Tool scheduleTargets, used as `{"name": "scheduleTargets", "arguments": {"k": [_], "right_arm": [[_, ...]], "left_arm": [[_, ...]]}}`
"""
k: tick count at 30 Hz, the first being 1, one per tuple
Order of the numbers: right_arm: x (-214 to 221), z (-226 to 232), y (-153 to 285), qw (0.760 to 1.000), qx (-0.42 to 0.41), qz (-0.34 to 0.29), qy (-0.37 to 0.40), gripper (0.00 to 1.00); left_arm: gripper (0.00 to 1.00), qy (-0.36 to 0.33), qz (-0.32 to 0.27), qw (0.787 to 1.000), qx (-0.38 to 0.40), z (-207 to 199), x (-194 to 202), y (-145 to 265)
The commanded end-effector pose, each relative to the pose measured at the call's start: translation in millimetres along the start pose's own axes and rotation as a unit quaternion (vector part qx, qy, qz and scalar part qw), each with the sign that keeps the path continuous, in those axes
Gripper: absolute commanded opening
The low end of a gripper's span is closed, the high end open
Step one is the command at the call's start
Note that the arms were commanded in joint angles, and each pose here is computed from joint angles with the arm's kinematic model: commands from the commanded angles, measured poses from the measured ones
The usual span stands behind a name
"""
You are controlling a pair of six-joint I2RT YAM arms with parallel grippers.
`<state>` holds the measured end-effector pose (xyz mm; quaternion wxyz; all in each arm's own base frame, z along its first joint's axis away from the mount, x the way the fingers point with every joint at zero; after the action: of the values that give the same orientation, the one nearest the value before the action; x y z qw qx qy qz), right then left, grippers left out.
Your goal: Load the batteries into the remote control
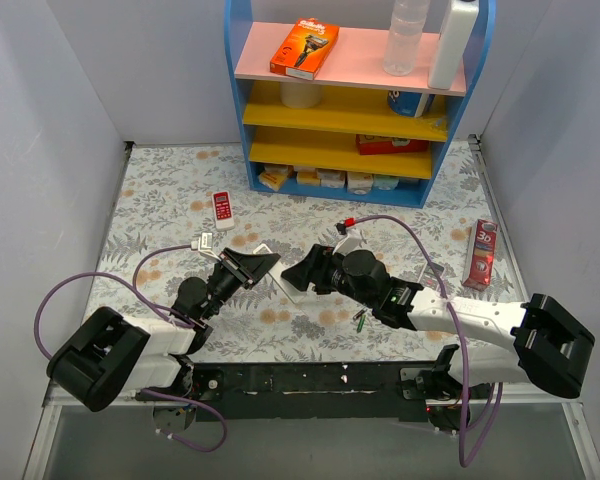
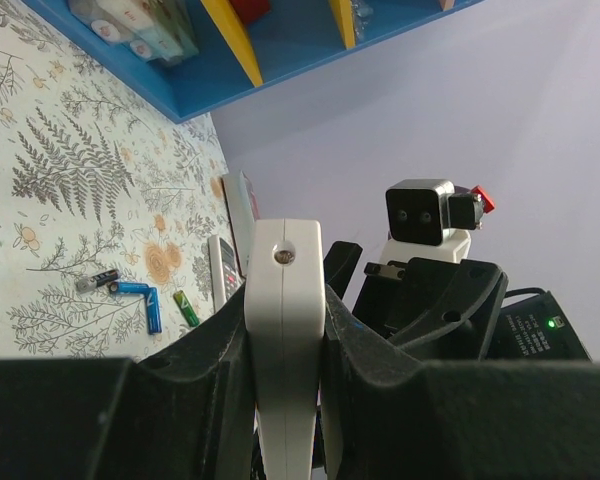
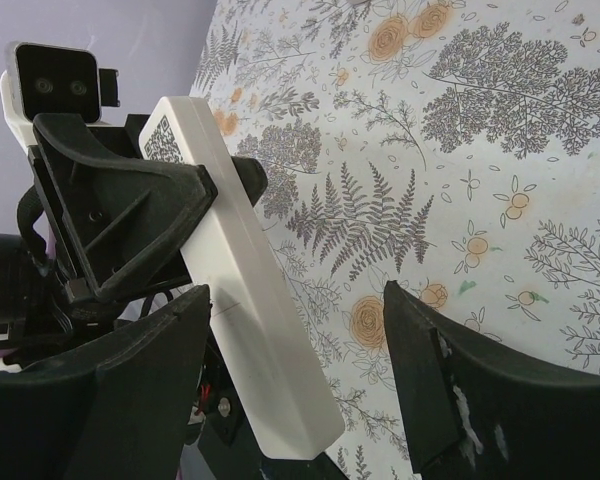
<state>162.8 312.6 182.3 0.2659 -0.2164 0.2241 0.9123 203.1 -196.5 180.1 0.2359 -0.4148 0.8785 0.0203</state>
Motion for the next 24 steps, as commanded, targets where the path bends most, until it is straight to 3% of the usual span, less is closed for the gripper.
{"name": "scheduleTargets", "arguments": {"k": [1, 20, 24], "right_arm": [[-8, 11, -2, 1.000, -0.013, -0.009, -0.013, 0.75], [6, -8, 1, 0.999, 0.018, 0.029, -0.002, 0.72], [11, -13, 0, 0.999, 0.026, 0.040, 0.002, 0.64]], "left_arm": [[0.00, -0.040, -0.058, 0.987, 0.145, -60, -24, 2], [0.00, -0.045, -0.061, 0.983, 0.165, -70, -28, -1], [0.00, -0.047, -0.064, 0.982, 0.170, -73, -30, -1]]}}
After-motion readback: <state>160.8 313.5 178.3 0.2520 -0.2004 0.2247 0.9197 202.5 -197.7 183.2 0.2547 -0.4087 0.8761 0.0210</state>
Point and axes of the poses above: each gripper's point midway between its finger pads, its own y axis back along the fingers, its own z axis along the line the jaws close on, x = y × z, the point moved 5 cm from there along y, back along the fingers, and after that the axes turned 7 degrees about -y, right-handed, at the moved point
